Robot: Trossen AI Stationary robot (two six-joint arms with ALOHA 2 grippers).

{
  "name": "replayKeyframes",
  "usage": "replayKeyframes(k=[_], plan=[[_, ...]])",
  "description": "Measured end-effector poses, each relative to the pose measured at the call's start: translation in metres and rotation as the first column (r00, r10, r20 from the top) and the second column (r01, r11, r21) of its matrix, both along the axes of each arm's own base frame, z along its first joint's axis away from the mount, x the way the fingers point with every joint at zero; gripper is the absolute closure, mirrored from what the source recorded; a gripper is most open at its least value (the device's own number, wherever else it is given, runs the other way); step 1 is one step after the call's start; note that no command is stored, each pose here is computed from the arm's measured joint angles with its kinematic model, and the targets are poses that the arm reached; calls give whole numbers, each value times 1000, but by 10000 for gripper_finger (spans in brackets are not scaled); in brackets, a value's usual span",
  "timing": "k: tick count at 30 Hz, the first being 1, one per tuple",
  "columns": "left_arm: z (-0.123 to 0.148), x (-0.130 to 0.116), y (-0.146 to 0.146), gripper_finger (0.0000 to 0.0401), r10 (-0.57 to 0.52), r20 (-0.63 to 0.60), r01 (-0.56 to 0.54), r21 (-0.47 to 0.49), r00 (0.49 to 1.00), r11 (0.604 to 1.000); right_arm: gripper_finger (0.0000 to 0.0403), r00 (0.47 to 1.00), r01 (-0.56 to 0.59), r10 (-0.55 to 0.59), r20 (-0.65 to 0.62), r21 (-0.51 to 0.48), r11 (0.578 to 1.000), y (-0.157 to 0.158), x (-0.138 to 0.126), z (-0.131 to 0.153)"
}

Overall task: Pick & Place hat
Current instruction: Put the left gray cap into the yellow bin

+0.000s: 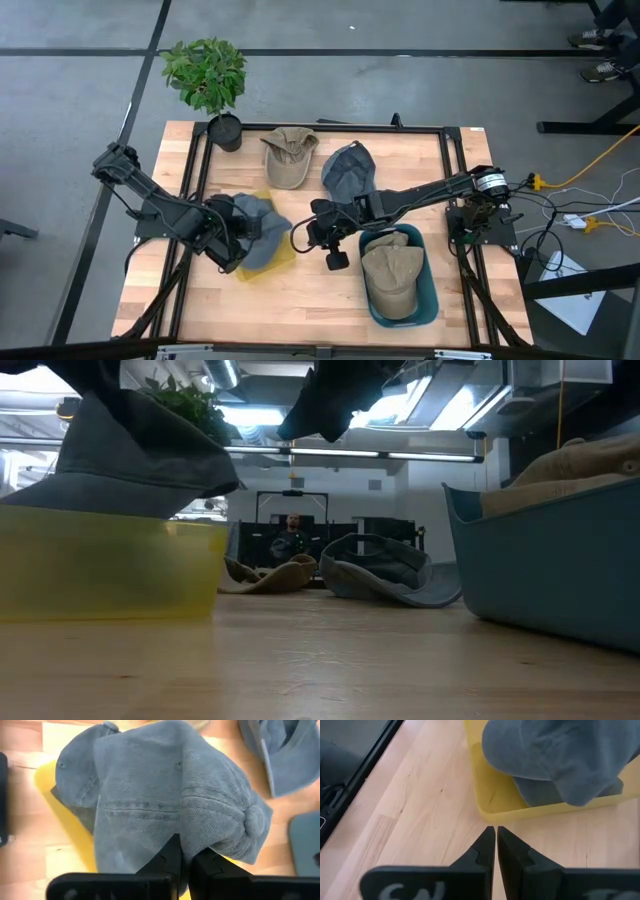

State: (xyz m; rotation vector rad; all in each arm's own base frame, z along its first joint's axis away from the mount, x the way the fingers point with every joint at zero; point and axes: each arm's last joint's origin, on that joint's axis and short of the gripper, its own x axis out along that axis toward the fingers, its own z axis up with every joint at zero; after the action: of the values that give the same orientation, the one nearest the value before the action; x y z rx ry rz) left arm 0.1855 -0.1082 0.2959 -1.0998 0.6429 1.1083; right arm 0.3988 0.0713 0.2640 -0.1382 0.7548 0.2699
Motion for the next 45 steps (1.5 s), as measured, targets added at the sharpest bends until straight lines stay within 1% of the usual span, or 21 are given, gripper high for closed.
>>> replayKeyframes(k=[4,8,13,15,16,18,20,23,27,29,32,34,36,39,41,43,45], plan=[[4,-4,2,362,-71,-17,71,11,997,997,382,1000,1,-1,-8,1,1000,0,-1,-1],[12,-11,8,318,-113,0,113,27,994,993,382,1000,8,-8,-15,6,1000,0,-1,-1],[24,-24,15,262,-194,13,194,-1,981,981,382,1000,7,-7,-20,4,1000,0,-1,-1],[28,-29,19,246,-248,17,248,3,969,969,382,1000,1,-1,-5,1,1000,0,0,0],[31,-31,19,241,-291,18,290,13,957,957,382,1000,1,-1,10,0,1000,0,1,1],[35,-34,20,233,-398,8,397,50,917,916,382,998,28,-28,53,-9,1000,0,3,4],[38,-36,21,231,-495,-14,494,93,869,865,382,993,81,-79,93,-21,996,0,5,7],[39,-36,21,232,-624,-94,631,155,776,760,382,978,169,-165,128,-22,985,3,3,13],[39,-36,21,236,-761,-239,797,205,603,567,382,956,235,-233,180,10,972,14,1,31],[39,-36,21,237,-800,-308,857,219,515,467,382,948,231,-229,223,21,973,19,3,40],[39,-36,21,235,-830,-397,919,224,391,326,381,933,189,-190,306,33,981,23,6,51],[39,-36,21,236,-836,-444,944,219,321,246,374,917,184,-186,352,40,982,23,8,56],[39,-36,21,238,-835,-486,962,212,257,172,357,902,192,-200,384,58,980,20,10,59],[39,-36,21,242,-826,-538,978,195,171,75,315,876,235,-273,397,144,961,11,13,63],[38,-36,21,244,-816,-565,983,182,126,26,278,858,265,-326,396,203,943,5,18,61],[38,-37,21,244,-806,-585,985,171,92,-11,240,847,292,-373,379,254,922,0,23,56],[38,-37,21,244,-799,-597,986,165,72,-35,204,834,299,-409,370,320,899,-4,33,48]])
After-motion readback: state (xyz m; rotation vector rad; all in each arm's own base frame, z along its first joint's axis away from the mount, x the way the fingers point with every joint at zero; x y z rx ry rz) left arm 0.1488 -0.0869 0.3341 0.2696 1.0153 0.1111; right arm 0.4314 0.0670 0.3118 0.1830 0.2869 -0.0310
